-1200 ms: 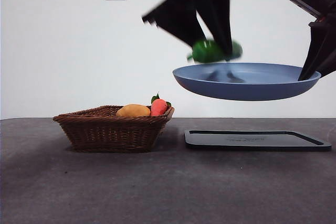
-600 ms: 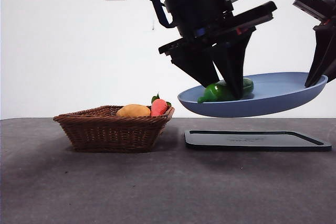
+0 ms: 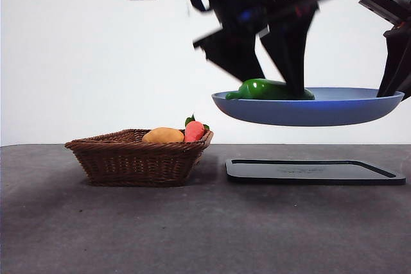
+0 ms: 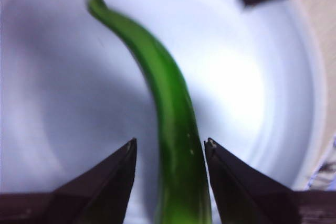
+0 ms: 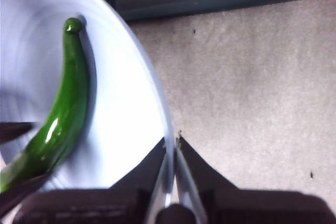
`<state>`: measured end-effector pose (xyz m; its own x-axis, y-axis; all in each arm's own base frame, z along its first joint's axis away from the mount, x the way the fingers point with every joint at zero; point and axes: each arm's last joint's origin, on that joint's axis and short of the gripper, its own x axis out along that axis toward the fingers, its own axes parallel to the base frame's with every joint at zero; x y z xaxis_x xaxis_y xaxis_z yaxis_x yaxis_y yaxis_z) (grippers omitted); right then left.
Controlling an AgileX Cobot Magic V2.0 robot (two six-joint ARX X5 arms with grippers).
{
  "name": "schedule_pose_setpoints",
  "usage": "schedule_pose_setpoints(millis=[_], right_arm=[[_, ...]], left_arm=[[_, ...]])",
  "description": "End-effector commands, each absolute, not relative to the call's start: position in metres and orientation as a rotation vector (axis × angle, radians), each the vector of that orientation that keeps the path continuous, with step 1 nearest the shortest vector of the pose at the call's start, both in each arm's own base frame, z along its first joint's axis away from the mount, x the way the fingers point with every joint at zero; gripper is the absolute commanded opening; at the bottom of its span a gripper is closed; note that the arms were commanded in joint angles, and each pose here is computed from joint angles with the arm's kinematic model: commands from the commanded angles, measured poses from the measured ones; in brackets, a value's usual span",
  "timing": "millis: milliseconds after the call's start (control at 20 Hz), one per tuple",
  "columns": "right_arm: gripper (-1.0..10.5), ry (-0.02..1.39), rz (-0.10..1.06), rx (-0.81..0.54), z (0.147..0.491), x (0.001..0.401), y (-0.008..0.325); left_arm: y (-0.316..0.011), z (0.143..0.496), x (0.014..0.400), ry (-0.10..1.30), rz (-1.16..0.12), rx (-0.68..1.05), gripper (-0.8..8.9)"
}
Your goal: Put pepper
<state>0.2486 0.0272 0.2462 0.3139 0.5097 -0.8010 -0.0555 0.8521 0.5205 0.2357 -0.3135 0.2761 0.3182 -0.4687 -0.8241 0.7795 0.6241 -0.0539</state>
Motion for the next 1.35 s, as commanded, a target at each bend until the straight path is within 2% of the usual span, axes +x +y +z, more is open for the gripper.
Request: schedule_pose_setpoints(millis=[50, 400, 750, 1050, 1350], right_arm=[[0.0, 1.194, 0.401, 0.443, 0.249, 0.251, 0.028], [0.0, 1.173, 0.361, 0.498, 0.250, 0.255, 0.025], [0.0, 1.136, 0.265, 0.608, 0.228, 0.285, 0.009], [0.0, 1.121, 0.219, 0.636, 0.201, 0.335, -0.004], [0.0, 1.129, 0.191, 0.627, 0.181, 0.380, -0.007]], left_arm=[[-0.313, 0.299, 0.229, 0.858, -0.871, 0.363, 2.34], [-0.272, 0.372, 0.200, 0.663, -0.905, 0.267, 2.34], [-0.199, 0.446, 0.146, 0.443, -0.932, 0.172, 2.34], [-0.153, 0.467, 0.113, 0.391, -0.910, 0.152, 2.34], [-0.141, 0.468, 0.104, 0.419, -0.906, 0.153, 2.34]])
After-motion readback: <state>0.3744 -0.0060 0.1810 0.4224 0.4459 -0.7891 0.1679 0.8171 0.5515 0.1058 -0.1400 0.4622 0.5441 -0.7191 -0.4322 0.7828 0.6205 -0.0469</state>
